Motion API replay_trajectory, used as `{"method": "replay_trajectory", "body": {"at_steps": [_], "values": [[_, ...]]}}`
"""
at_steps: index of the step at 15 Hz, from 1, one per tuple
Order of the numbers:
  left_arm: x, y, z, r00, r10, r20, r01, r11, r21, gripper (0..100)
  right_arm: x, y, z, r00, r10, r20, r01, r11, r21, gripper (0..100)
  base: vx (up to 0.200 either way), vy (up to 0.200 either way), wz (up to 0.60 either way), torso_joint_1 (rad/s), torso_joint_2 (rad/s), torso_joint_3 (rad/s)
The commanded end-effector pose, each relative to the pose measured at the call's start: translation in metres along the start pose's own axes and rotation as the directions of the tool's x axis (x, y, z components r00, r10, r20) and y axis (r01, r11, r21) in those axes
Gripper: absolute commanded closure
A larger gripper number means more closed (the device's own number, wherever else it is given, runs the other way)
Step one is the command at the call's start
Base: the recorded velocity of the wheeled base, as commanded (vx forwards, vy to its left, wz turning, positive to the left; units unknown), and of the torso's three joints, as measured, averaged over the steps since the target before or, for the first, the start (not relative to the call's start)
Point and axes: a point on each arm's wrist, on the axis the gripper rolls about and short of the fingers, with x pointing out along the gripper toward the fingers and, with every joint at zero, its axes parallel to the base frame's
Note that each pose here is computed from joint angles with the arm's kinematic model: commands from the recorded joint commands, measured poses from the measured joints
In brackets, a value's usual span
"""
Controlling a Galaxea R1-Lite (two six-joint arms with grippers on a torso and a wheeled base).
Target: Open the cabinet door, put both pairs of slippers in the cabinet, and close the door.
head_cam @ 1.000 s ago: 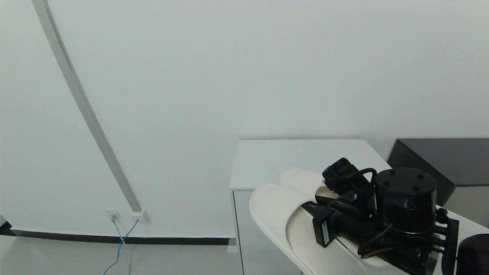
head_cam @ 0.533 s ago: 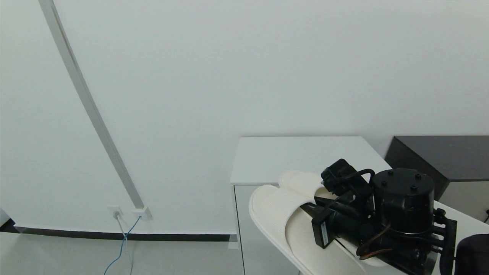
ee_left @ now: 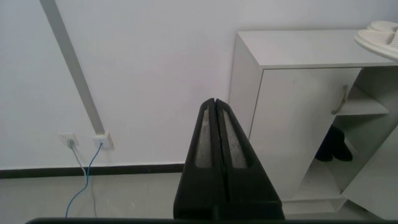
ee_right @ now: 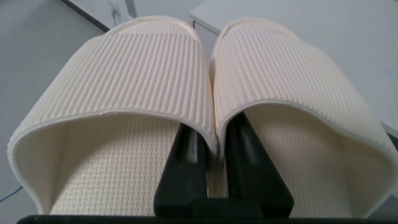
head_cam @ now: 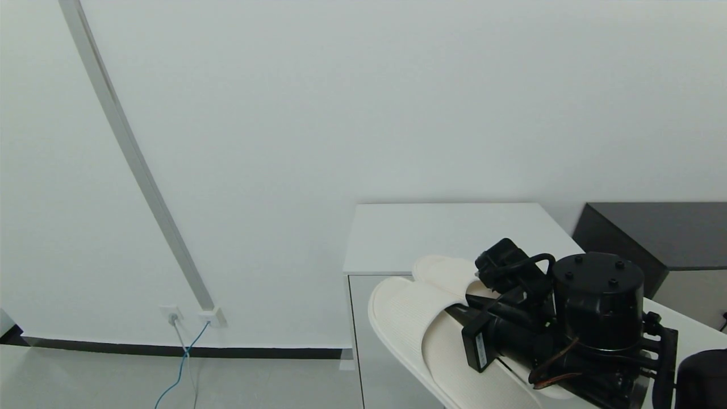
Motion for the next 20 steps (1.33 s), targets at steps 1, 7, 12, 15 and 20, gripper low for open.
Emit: {"method": "replay_trajectory", "body": {"at_steps": [1,7,12,15,20], "values": [[0.0,0.0,0.0,1.0,0.001,0.0,-0.001,1.0,0.0,100,0.001,0.0003,-0.001,1.0,0.001,-0.004,-0.001,1.0,0.0,100,0.0,-0.2,0.0,0.002,0.01,0.002],[-0.0001,0.0,0.0,1.0,0.001,0.002,-0.001,1.0,0.0,100,0.0009,0.0002,-0.0013,1.0,-0.001,-0.004,0.001,1.0,0.001,100,0.0,-0.2,0.0,0.002,0.0,-0.001],[0.0,0.0,0.0,1.0,0.001,0.0,-0.001,1.0,0.0,100,0.0012,-0.0002,-0.0019,1.0,-0.002,-0.006,0.002,1.0,0.004,100,0.0,-0.2,0.0,0.0,0.0,0.001],[0.0,0.0,0.0,1.0,0.001,0.0,-0.001,1.0,-0.002,100,0.001,-0.001,-0.0024,1.0,-0.002,-0.006,0.002,1.0,0.008,100,0.0,-0.133,0.0,0.0,0.0,0.0],[0.0,0.0,0.0,1.0,0.001,0.0,-0.001,1.0,-0.002,100,-0.0006,-0.0013,-0.0051,1.0,-0.002,-0.015,0.002,1.0,0.004,100,0.0,0.0,0.0,0.0,0.0,0.0]]}}
